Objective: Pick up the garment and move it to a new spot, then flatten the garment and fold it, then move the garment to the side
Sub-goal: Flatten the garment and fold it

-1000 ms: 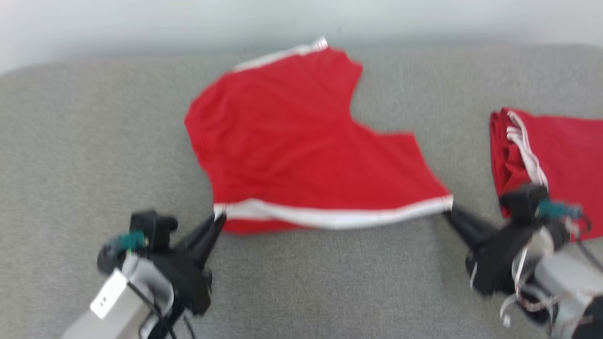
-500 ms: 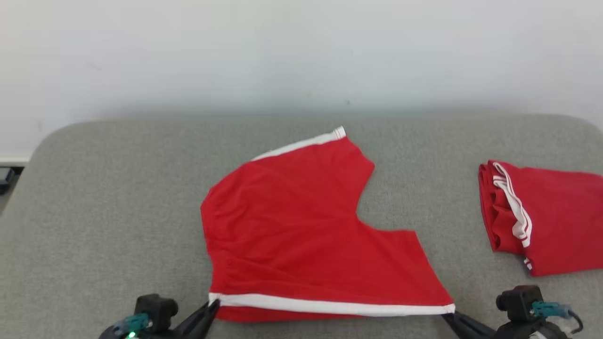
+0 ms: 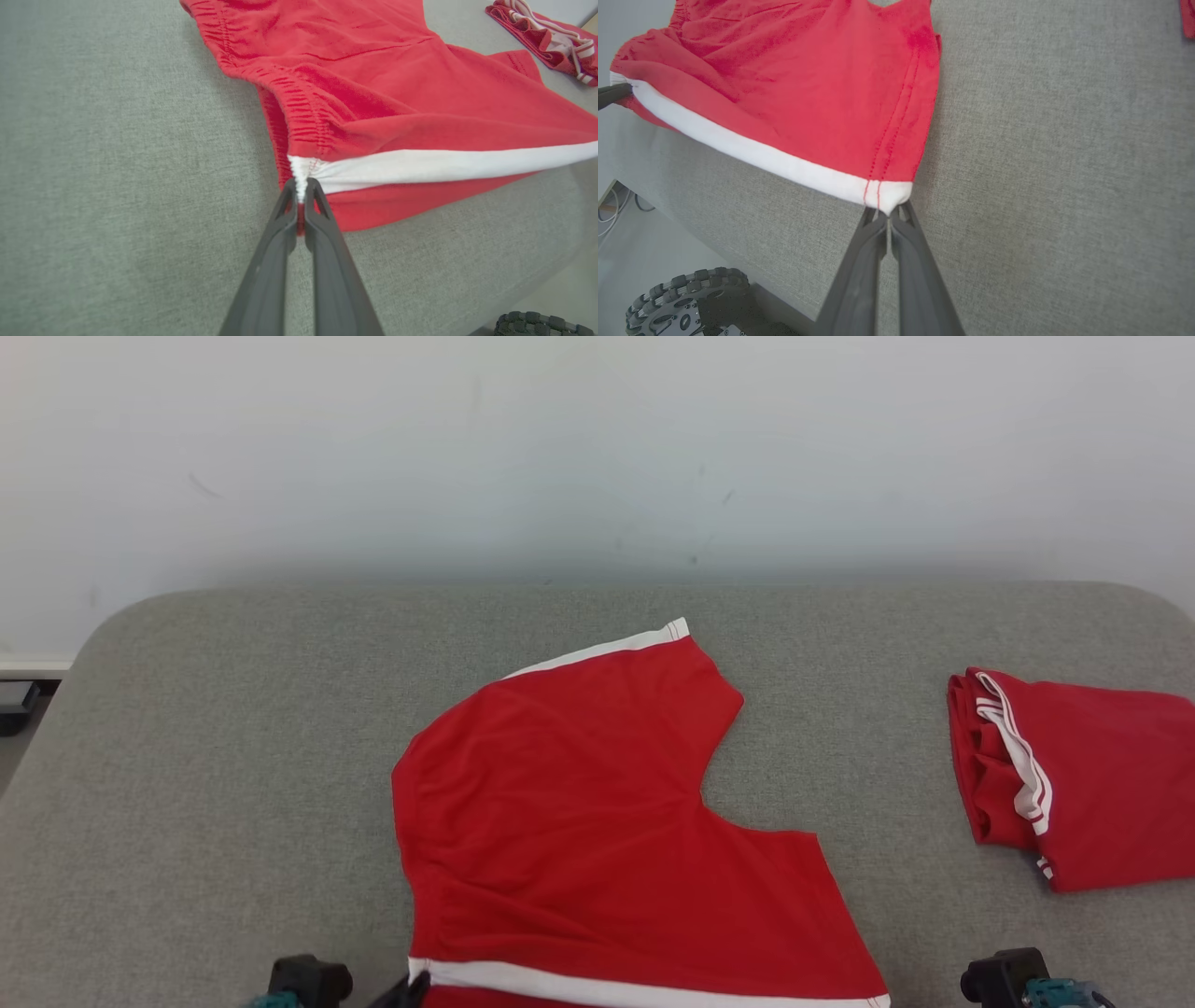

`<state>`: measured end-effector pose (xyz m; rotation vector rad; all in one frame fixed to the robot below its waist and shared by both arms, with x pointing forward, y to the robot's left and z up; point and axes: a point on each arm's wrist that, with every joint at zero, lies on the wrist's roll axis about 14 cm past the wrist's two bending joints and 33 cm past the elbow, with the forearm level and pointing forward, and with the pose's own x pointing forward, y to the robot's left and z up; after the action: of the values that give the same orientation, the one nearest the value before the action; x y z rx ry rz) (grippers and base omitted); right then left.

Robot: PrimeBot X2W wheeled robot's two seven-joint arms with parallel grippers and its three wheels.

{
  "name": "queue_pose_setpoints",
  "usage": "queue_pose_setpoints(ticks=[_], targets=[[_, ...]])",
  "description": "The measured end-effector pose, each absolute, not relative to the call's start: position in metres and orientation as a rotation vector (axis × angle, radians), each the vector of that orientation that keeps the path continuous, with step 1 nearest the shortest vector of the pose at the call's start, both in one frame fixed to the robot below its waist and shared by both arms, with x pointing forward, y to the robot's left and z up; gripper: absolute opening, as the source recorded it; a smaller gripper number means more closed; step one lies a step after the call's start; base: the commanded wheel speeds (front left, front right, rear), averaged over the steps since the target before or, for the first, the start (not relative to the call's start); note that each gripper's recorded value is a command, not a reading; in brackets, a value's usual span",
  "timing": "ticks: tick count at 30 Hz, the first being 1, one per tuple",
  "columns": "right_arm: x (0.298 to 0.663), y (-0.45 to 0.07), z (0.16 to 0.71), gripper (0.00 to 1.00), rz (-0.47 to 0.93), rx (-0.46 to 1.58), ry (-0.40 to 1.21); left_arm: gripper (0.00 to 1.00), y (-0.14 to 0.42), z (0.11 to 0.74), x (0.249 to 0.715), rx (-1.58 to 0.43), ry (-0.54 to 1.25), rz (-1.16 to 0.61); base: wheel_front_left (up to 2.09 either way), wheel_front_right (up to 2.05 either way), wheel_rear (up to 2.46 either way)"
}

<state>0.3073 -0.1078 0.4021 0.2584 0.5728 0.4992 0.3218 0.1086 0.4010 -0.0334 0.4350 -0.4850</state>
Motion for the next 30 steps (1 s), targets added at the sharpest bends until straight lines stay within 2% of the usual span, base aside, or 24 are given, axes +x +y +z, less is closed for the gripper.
queue_pose_setpoints(ticks=[9, 25, 27, 28, 29, 30], targets=[[0.303, -0.109, 0.393, 0.0, 0.486, 0.241, 0.619, 0.0, 0.102, 0.381, 0.309, -0.032, 0.526, -0.5, 0.0, 0.0, 0.0], [0.306, -0.107, 0.386, 0.0, 0.475, 0.225, 0.652, 0.0, 0.1, 0.373, 0.307, -0.097, 0.578, -0.458, 0.0, 0.0, 0.0], [0.308, -0.107, 0.387, 0.0, 0.473, 0.223, 0.649, 0.18, 0.101, 0.372, 0.306, -0.099, 0.582, -0.459, 0.0, 0.0, 0.0], [0.308, -0.107, 0.387, 0.07, 0.472, 0.223, 0.649, 0.38, 0.101, 0.371, 0.306, -0.099, 0.585, -0.458, 0.0, 0.0, 0.0], [0.309, -0.106, 0.387, 0.49, 0.472, 0.226, 0.647, 0.97, 0.102, 0.371, 0.306, -0.098, 0.59, -0.455, 0.0, 0.0, 0.0], [0.31, -0.106, 0.389, 1.0, 0.467, 0.236, 0.642, 1.0, 0.103, 0.37, 0.306, -0.098, 0.592, -0.451, 0.0, 0.0, 0.0]])
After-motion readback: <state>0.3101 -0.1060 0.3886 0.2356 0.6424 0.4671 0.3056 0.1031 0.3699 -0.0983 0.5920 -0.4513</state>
